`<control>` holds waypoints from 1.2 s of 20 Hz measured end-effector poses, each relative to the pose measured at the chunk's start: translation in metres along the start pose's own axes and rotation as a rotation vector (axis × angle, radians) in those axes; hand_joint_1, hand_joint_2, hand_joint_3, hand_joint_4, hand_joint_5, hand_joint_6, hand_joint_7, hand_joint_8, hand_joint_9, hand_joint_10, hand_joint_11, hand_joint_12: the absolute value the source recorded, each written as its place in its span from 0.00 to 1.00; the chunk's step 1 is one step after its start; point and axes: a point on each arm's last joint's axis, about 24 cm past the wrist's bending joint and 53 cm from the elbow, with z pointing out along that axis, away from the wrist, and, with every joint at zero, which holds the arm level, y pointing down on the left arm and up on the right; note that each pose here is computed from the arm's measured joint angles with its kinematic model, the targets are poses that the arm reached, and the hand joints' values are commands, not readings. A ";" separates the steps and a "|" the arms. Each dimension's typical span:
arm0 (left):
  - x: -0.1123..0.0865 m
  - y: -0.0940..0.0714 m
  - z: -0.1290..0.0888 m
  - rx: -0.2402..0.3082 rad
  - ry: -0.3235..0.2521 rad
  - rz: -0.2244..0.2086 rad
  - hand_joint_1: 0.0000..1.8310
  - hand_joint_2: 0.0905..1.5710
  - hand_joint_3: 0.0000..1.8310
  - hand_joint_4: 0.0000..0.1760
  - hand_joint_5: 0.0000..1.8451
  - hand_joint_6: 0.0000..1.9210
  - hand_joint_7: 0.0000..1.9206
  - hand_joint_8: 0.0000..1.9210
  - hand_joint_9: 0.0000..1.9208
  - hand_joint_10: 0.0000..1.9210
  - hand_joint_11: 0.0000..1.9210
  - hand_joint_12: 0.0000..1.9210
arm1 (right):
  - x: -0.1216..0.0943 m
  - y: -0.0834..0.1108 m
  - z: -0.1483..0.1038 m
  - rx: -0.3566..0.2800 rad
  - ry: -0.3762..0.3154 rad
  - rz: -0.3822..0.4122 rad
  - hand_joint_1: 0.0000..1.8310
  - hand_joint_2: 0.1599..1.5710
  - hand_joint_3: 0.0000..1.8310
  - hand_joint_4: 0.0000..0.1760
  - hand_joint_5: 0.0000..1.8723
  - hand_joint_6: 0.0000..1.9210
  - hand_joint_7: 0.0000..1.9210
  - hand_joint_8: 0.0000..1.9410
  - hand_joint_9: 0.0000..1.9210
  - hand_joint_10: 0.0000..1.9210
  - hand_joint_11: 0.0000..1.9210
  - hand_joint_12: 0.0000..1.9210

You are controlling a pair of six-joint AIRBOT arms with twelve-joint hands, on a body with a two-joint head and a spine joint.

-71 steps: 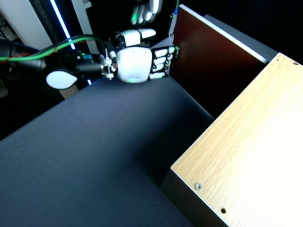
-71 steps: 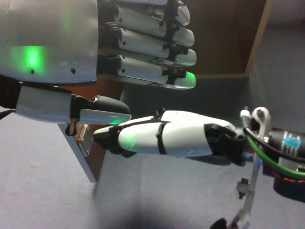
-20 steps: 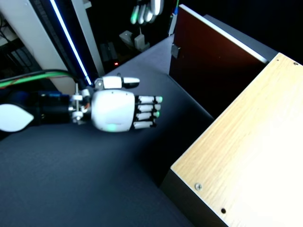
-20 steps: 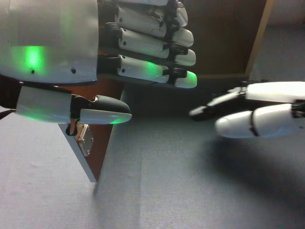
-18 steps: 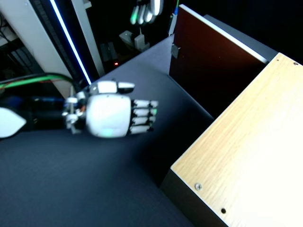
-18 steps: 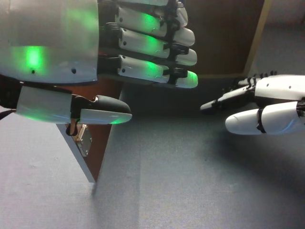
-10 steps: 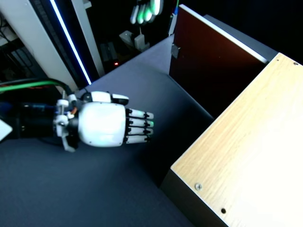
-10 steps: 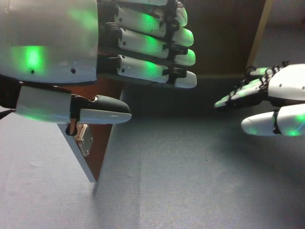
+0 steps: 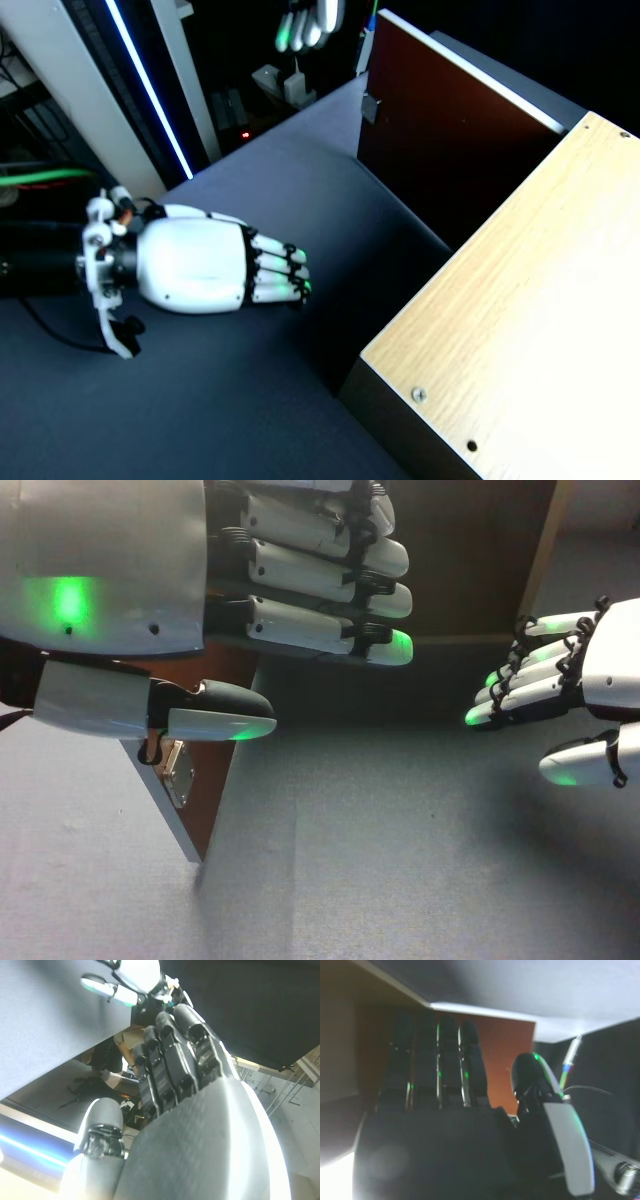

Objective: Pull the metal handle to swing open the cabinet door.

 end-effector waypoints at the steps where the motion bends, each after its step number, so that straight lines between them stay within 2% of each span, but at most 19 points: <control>1: 0.000 0.000 0.000 0.000 0.000 0.000 0.00 1.00 0.04 0.00 0.24 0.00 0.24 0.00 0.22 0.00 0.03 0.44 | 0.000 0.006 0.000 -0.015 0.007 -0.024 0.06 1.00 0.03 0.00 0.21 0.00 0.21 0.00 0.20 0.00 0.00 0.50; 6: 0.000 0.000 0.000 0.000 0.000 0.000 0.00 1.00 0.04 0.00 0.23 0.00 0.23 0.00 0.22 0.00 0.03 0.44 | 0.005 0.024 -0.008 -0.058 0.062 -0.162 0.06 1.00 0.03 0.00 0.21 0.00 0.21 0.00 0.20 0.00 0.00 0.50; 8: 0.000 0.000 0.000 0.000 0.000 0.000 0.00 1.00 0.04 0.00 0.23 0.00 0.24 0.00 0.22 0.00 0.03 0.44 | -0.006 0.030 -0.013 -0.079 0.048 -0.197 0.06 1.00 0.03 0.00 0.21 0.00 0.21 0.00 0.19 0.00 0.00 0.49; 12: 0.000 0.000 0.000 0.000 0.000 0.000 0.00 1.00 0.04 0.00 0.24 0.00 0.24 0.00 0.23 0.00 0.04 0.44 | -0.015 0.046 -0.031 -0.141 0.036 -0.232 0.06 1.00 0.02 0.00 0.21 0.00 0.21 0.00 0.19 0.00 0.00 0.49; 16: 0.000 0.000 0.000 0.000 0.000 0.000 0.00 1.00 0.03 0.00 0.24 0.00 0.24 0.00 0.23 0.00 0.04 0.44 | -0.026 0.076 -0.045 -0.226 0.008 -0.273 0.07 1.00 0.02 0.00 0.21 0.00 0.21 0.00 0.19 0.00 0.00 0.50; 19: 0.000 0.000 0.000 -0.001 0.000 0.000 0.00 1.00 0.04 0.00 0.24 0.00 0.24 0.00 0.22 0.00 0.03 0.44 | -0.017 0.093 -0.046 -0.263 0.037 -0.332 0.08 1.00 0.02 0.00 0.21 0.00 0.21 0.00 0.20 0.00 0.00 0.50; 21: 0.000 0.000 0.000 -0.001 0.000 0.000 0.00 1.00 0.04 0.00 0.24 0.00 0.24 0.00 0.23 0.00 0.03 0.44 | -0.023 0.103 -0.051 -0.281 0.018 -0.333 0.07 1.00 0.02 0.00 0.21 0.00 0.21 0.00 0.19 0.00 0.00 0.49; 24: 0.000 0.000 0.000 0.000 0.000 0.000 0.00 1.00 0.04 0.00 0.24 0.00 0.24 0.00 0.23 0.00 0.03 0.44 | -0.026 0.106 -0.057 -0.279 0.012 -0.355 0.07 1.00 0.02 0.00 0.21 0.00 0.21 0.00 0.20 0.00 0.00 0.50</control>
